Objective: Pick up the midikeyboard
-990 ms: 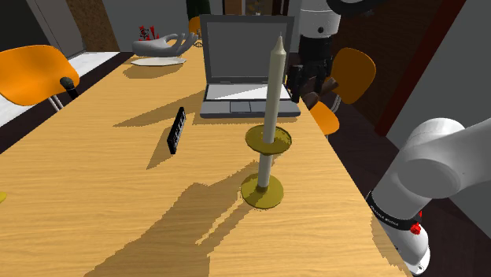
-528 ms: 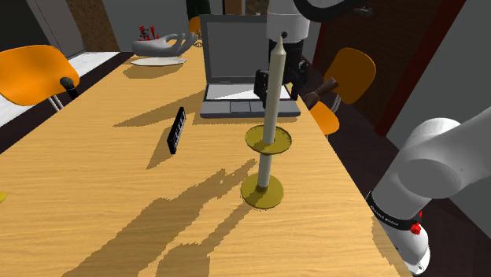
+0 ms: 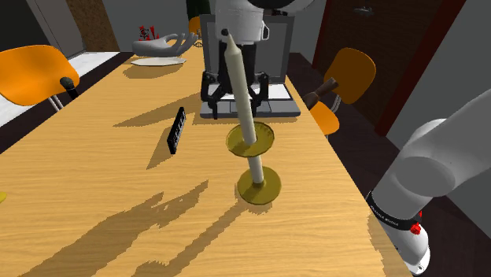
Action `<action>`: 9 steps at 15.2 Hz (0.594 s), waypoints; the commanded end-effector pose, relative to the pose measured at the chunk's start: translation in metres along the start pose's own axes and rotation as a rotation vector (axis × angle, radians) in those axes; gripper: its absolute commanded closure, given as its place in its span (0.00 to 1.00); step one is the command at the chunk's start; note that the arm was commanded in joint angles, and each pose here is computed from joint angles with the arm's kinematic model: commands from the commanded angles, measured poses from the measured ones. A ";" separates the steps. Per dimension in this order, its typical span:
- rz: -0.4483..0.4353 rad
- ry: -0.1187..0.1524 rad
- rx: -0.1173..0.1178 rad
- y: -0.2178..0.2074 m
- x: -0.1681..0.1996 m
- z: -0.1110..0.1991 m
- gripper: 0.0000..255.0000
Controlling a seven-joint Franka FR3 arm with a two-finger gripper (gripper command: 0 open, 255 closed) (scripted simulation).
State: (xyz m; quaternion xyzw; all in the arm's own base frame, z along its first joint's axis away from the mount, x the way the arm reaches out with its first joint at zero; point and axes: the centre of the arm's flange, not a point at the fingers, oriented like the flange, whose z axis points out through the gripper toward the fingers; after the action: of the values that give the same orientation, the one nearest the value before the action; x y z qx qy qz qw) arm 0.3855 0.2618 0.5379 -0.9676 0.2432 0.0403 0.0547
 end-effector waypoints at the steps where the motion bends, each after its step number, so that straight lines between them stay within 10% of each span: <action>1: -0.016 0.147 -0.141 -0.016 0.012 0.013 0.00; 9: 0.129 0.182 -0.128 -0.119 0.025 0.027 0.00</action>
State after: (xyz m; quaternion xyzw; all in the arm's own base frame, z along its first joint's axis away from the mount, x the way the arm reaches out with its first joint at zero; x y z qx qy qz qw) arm 0.4504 0.3486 0.5216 -0.9549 0.2950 -0.0185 -0.0284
